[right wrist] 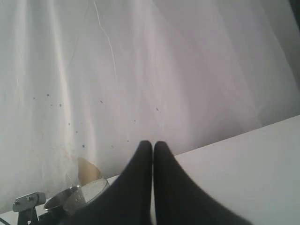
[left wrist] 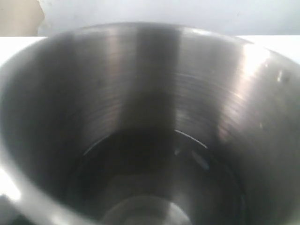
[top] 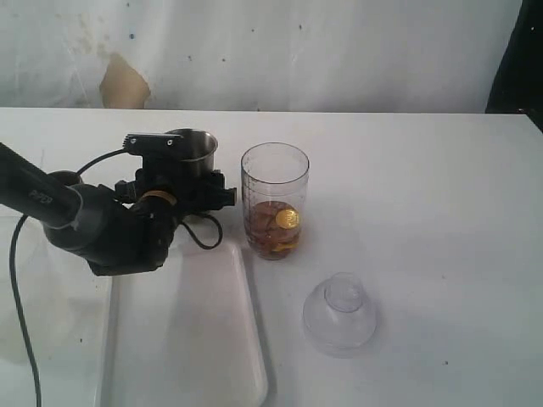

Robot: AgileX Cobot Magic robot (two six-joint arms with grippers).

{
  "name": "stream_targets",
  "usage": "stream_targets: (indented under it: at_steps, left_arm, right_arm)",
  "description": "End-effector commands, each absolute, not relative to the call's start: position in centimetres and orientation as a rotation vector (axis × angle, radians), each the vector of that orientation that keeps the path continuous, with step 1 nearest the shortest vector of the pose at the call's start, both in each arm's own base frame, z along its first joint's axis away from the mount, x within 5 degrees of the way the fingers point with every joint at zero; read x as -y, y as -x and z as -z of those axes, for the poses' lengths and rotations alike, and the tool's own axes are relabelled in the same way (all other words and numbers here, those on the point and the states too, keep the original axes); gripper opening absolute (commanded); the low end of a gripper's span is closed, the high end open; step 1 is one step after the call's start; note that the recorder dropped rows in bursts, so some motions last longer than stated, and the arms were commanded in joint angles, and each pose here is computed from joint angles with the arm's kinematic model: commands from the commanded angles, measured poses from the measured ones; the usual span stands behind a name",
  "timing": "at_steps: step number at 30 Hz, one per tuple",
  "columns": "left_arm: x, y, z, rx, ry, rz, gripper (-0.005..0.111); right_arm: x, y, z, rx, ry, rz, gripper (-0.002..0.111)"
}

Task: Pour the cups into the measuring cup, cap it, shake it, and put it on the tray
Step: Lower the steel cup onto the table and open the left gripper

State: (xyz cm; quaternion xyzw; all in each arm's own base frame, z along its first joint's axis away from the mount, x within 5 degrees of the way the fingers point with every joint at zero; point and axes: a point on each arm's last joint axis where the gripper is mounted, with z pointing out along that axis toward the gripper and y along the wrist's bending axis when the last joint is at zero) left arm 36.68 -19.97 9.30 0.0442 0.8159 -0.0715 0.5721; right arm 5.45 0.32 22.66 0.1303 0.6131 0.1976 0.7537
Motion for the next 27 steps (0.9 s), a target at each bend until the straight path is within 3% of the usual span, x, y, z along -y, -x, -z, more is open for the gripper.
stream_targets:
  at_steps: [1,8,22,24,27]
  left_arm:
    - [20.0,-36.7,-9.7,-1.928,-0.057,0.182,0.083]
    - [19.8,-36.3,-9.7,-2.03,-0.041,0.175,0.085]
    - [17.5,-31.8,-13.6,-2.106,-0.099,0.184,0.084]
    - [17.0,-30.9,-14.5,-2.111,-0.101,0.2,0.079]
    - [16.7,-29.7,-15.6,-2.144,-0.115,0.241,0.06]
  right_arm:
    - [-0.3,-5.4,-22.9,-1.324,-0.275,-0.433,0.0]
    - [-0.3,-5.3,-22.9,-1.321,-0.274,-0.433,0.0]
    - [-0.4,-5.3,-22.9,-1.316,-0.272,-0.435,0.0]
    - [-0.4,-5.3,-22.9,-1.316,-0.272,-0.435,0.0]
    - [-0.4,-5.3,-22.9,-1.316,-0.272,-0.435,0.0]
